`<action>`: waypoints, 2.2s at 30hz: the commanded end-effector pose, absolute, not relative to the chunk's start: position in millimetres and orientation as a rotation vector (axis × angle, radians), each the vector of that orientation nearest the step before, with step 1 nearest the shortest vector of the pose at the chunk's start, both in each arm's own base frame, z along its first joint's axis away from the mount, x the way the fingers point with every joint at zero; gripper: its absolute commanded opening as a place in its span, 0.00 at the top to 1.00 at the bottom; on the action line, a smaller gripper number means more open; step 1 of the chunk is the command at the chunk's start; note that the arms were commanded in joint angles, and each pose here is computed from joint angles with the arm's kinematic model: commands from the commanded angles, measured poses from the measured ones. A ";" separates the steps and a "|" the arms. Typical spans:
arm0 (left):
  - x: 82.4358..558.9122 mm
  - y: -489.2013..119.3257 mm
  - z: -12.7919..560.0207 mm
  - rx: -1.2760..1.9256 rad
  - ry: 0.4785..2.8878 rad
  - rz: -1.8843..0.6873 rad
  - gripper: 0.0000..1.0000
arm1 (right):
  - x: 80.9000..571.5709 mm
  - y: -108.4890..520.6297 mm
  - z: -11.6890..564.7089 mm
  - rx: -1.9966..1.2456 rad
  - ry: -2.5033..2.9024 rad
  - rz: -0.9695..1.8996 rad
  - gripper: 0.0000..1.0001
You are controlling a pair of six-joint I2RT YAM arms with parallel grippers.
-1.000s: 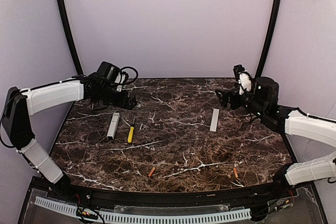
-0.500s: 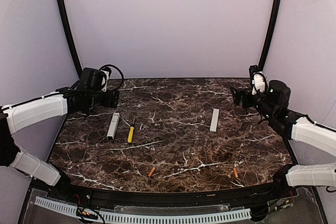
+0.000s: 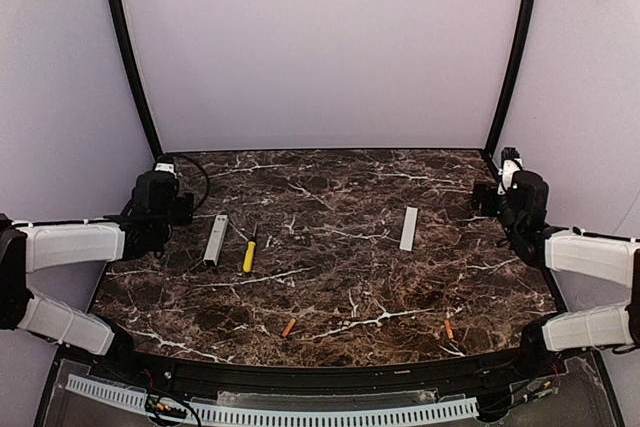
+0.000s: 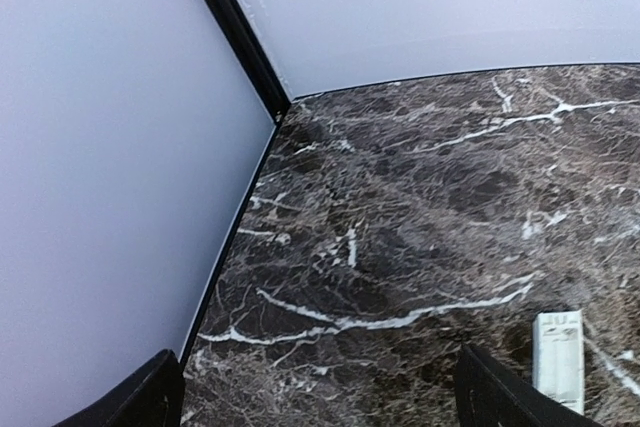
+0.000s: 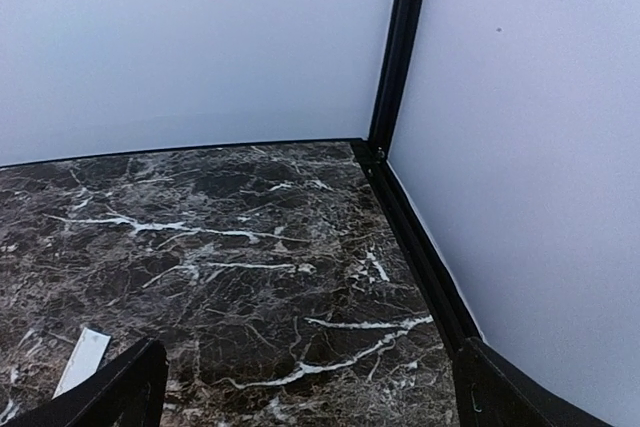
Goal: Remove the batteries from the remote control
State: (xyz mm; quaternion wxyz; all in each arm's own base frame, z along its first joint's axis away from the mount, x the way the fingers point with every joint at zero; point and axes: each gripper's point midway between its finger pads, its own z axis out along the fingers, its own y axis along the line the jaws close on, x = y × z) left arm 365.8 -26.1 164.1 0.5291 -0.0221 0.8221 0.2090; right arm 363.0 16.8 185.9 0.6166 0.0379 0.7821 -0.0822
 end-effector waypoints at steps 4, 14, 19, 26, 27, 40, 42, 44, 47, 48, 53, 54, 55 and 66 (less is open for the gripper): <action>366.4 14.2 162.3 -0.146 1.809 0.588 0.07 | 376.7 -15.1 172.9 0.225 1.798 -0.224 0.02; 369.5 31.4 132.1 -0.138 1.775 0.522 0.09 | 361.2 -28.6 153.6 0.162 1.667 -0.145 0.02; 370.7 24.2 124.2 -0.110 1.737 0.411 0.10 | 365.8 -37.9 154.2 0.149 1.651 -0.141 0.01; 372.8 19.7 118.6 -0.070 1.744 0.355 0.09 | 370.2 -32.1 137.1 0.090 1.637 -0.101 0.01; 372.9 17.2 116.5 -0.055 1.751 0.338 0.09 | 371.2 -31.6 138.2 0.083 1.624 -0.098 0.01; 380.2 13.3 105.9 -0.012 1.781 0.271 0.02 | 385.1 -8.0 129.9 -0.074 1.692 -0.008 0.02; 380.3 13.3 105.6 -0.012 1.783 0.270 0.02 | 385.7 -7.3 130.4 -0.078 1.692 -0.005 0.01; 380.0 13.5 105.8 -0.013 1.781 0.270 0.01 | 385.8 -6.9 130.4 -0.082 1.692 -0.005 0.01; 379.5 13.8 105.8 -0.015 1.780 0.272 0.01 | 385.5 -7.5 130.7 -0.081 1.690 -0.008 0.01; 379.6 14.1 106.2 -0.016 1.779 0.273 0.01 | 385.4 -7.1 130.4 -0.082 1.691 -0.007 0.01; 379.5 13.4 106.0 -0.014 1.779 0.271 0.01 | 385.4 -7.4 130.3 -0.081 1.691 -0.008 0.01; 379.4 13.8 106.0 -0.015 1.779 0.272 0.01 | 385.5 -7.3 130.9 -0.082 1.689 -0.009 0.02; 379.3 14.2 105.9 -0.016 1.779 0.273 0.01 | 385.5 -7.1 130.6 -0.083 1.690 -0.009 0.02; 379.4 13.7 106.1 -0.014 1.779 0.272 0.01 | 385.8 -1.1 130.8 -0.121 1.688 0.011 0.02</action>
